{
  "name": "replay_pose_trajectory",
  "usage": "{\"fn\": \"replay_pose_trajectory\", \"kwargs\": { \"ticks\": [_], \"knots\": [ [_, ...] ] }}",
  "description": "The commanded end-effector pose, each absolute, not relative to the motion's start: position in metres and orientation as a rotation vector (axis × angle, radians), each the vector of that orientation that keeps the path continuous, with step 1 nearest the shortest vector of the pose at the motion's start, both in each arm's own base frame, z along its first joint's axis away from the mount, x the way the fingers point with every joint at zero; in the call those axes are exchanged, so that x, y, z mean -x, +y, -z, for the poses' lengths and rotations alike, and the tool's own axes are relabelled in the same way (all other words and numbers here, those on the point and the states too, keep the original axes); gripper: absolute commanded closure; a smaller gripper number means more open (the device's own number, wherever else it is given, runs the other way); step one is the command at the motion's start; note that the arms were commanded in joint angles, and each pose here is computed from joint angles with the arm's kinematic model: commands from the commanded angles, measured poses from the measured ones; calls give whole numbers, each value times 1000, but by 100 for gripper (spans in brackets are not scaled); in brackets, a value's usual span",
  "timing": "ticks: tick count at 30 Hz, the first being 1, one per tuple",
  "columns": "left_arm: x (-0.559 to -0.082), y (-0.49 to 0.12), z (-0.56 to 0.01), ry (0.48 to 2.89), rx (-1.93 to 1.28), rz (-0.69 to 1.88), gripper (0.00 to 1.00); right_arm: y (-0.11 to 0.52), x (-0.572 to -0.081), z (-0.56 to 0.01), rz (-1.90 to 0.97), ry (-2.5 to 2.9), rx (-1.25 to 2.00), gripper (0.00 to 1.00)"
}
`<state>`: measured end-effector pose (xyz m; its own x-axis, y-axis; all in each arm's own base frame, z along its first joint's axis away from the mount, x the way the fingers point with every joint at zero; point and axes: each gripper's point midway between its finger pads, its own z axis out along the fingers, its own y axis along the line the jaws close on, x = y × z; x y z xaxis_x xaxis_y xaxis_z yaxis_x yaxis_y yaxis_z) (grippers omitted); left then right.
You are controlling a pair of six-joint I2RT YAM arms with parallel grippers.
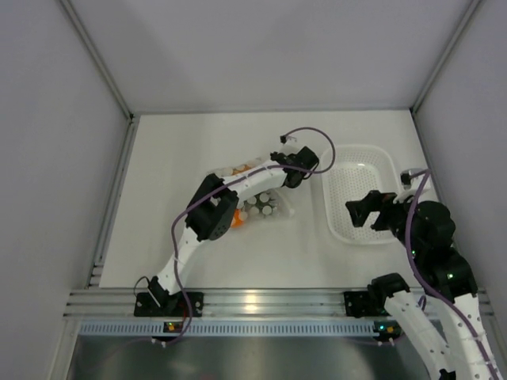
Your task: Open the zip-top bag and remove the fake food
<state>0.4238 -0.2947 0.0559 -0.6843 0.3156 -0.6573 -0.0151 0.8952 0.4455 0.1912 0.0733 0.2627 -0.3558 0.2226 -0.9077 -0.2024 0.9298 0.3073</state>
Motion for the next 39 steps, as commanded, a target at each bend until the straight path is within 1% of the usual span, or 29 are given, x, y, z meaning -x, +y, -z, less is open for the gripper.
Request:
{"fn": "replay_pose_trajectory", "kwargs": {
  "ticks": [1,5,8,14,16,18,20,21,22,23,24,25,26,27,28,29,31,33,36,38,39],
  "knots": [
    [-431,-285,-128,2183,-30,-421,100,105,-197,-272,-588,1847,125,1],
    [-428,-275,-171,2112,68,-374,100,144,-193,-269,-803,1856,289,1],
    [-424,-265,-199,2063,135,-346,100,167,-194,-271,-966,1821,339,1],
    [-413,-246,-254,1968,255,-268,100,201,-202,-285,-1135,1673,393,1],
    [-409,-242,-271,1947,279,-234,100,218,-204,-281,-1166,1684,428,3],
    [-405,-240,-280,1937,306,-195,100,233,-206,-284,-1156,1664,458,4],
    [-401,-237,-292,1922,331,-159,100,243,-221,-281,-1075,1670,456,7],
    [-400,-237,-296,1916,348,-140,100,258,-216,-275,-1075,1686,493,8],
    [-398,-235,-303,1908,361,-116,100,264,-218,-281,-1039,1660,517,11],
    [-396,-234,-306,1904,373,-101,100,265,-227,-280,-975,1663,482,12],
    [-395,-234,-306,1897,404,-78,100,279,-222,-276,-960,1670,507,14],
    [-392,-232,-312,1888,425,-49,100,278,-233,-282,-872,1651,469,16],
    [-390,-232,-313,1887,442,-27,100,289,-224,-283,-864,1639,487,16],
    [-389,-233,-313,1882,475,1,100,295,-227,-280,-830,1647,477,16],
    [-388,-235,-313,1887,486,26,100,299,-229,-288,-809,1606,473,21],
    [-386,-235,-317,1884,502,55,100,293,-238,-288,-735,1605,405,22],
    [-383,-237,-315,1887,534,95,100,304,-235,-289,-724,1579,406,23],
    [-380,-237,-319,1884,555,130,100,302,-243,-283,-668,1592,362,24],
    [-377,-236,-319,1883,575,153,100,307,-249,-274,-639,1596,383,26],
    [-374,-232,-316,1884,583,152,100,314,-249,-274,-657,1583,403,32],
    [-372,-229,-318,1876,595,153,100,318,-249,-270,-660,1587,412,36]
  ]
}}
